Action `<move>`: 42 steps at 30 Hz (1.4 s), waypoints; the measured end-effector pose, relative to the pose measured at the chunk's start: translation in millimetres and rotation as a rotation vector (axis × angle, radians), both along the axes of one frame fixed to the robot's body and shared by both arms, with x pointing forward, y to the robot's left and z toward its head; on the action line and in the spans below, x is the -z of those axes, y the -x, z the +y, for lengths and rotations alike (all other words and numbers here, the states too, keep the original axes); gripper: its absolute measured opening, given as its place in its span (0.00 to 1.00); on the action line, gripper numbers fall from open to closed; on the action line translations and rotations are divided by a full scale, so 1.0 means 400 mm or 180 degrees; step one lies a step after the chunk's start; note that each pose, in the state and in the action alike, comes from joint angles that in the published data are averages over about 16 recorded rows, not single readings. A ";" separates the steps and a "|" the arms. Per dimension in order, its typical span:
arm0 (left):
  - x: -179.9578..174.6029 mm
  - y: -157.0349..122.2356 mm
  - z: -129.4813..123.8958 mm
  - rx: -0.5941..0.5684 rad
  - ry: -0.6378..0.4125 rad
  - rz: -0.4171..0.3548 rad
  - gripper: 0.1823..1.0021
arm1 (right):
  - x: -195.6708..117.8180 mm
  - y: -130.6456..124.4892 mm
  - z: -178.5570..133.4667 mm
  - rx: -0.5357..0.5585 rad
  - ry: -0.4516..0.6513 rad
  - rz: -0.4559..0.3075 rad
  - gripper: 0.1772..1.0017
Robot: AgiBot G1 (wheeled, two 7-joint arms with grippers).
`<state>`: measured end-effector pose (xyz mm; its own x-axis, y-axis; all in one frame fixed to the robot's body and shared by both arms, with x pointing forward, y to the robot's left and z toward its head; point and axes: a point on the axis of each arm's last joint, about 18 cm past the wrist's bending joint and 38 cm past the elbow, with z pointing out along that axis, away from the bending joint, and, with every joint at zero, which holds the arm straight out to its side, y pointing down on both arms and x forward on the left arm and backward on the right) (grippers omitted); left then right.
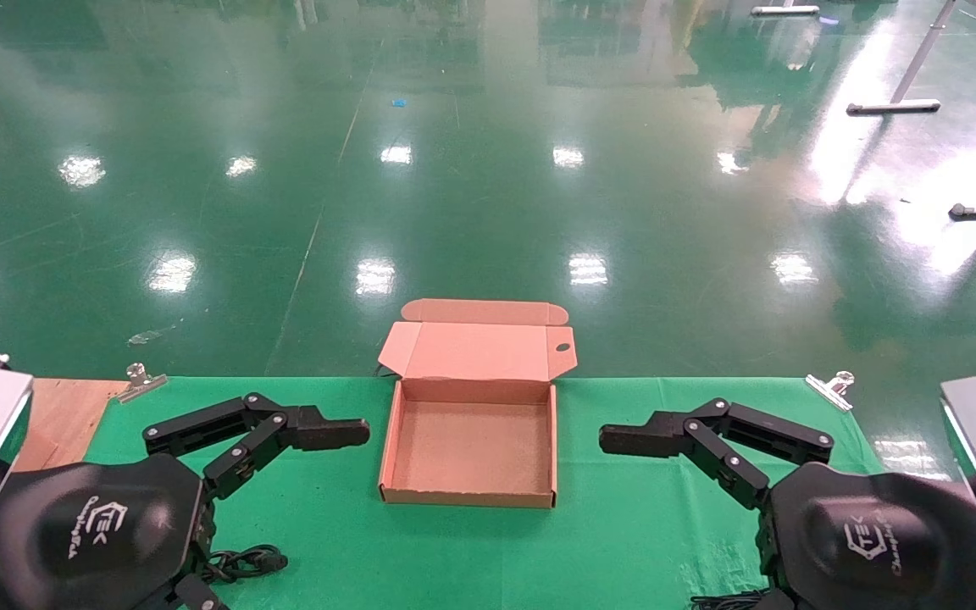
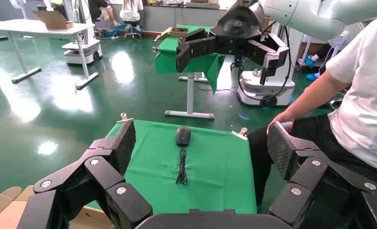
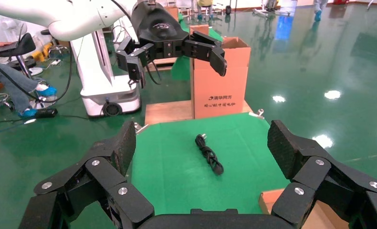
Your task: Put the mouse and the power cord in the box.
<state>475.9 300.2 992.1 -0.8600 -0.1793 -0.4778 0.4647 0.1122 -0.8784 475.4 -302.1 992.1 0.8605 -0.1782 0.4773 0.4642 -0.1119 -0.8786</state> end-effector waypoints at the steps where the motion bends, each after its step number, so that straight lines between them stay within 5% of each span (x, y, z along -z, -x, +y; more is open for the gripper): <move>1: 0.000 0.000 0.000 0.0000 0.0000 0.0000 1.00 | 0.000 0.000 0.000 0.0000 0.0000 0.0000 1.00; 42: 0.001 0.000 -0.001 0.0003 -0.0006 -0.0001 1.00 | 0.000 -0.001 0.000 0.0003 0.0005 -0.0005 1.00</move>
